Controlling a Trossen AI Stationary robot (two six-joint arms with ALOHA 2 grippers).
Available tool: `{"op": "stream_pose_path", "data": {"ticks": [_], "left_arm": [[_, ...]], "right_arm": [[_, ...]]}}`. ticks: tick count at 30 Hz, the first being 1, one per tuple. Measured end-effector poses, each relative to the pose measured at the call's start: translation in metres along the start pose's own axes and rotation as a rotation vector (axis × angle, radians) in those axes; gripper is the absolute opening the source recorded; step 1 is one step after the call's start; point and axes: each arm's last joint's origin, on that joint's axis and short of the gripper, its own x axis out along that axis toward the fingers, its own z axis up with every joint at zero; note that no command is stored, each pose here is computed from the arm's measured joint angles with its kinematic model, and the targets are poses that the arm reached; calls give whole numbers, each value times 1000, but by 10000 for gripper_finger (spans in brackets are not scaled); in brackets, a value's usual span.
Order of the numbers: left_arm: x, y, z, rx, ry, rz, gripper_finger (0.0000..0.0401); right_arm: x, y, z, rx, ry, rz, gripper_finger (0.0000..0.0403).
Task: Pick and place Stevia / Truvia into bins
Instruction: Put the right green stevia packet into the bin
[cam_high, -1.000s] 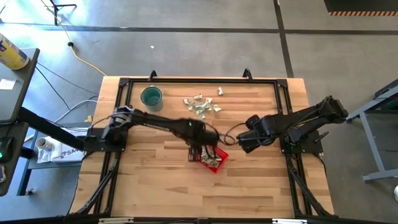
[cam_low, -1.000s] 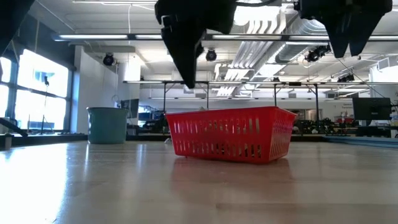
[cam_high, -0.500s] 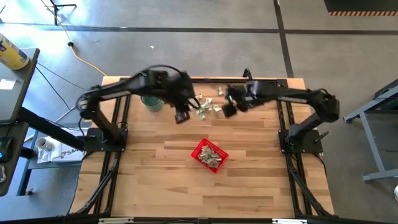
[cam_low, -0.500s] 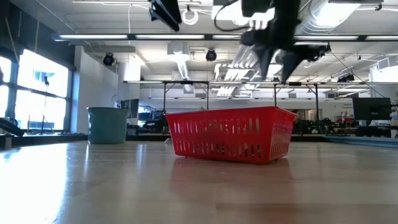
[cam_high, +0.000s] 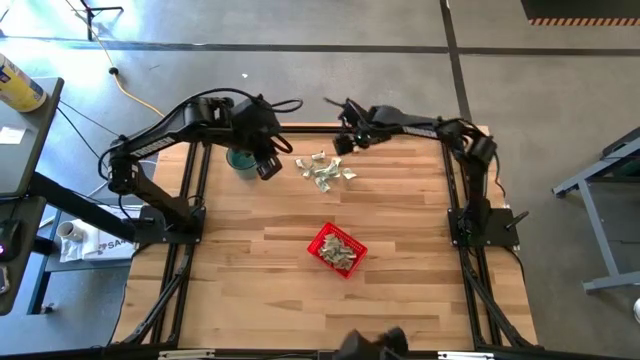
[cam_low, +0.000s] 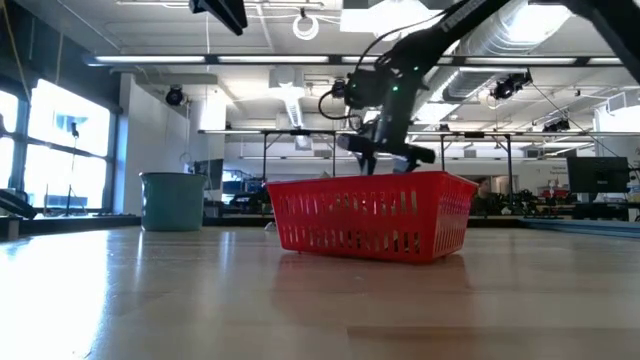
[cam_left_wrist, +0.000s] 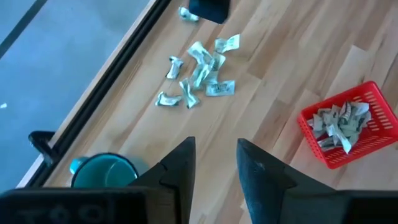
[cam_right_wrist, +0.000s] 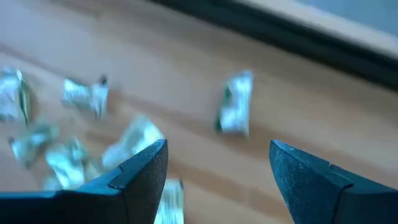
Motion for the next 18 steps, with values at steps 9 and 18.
{"op": "stream_pose_path", "data": {"ticks": [9, 18], "left_arm": [[0, 2, -4, -33, 23, 61, 151], [-4, 5, -8, -64, 29, 101, 150]], "right_arm": [[46, 0, 35, -41, 182, -119, 271], [72, -1, 43, -48, 281, -109, 263]]}}
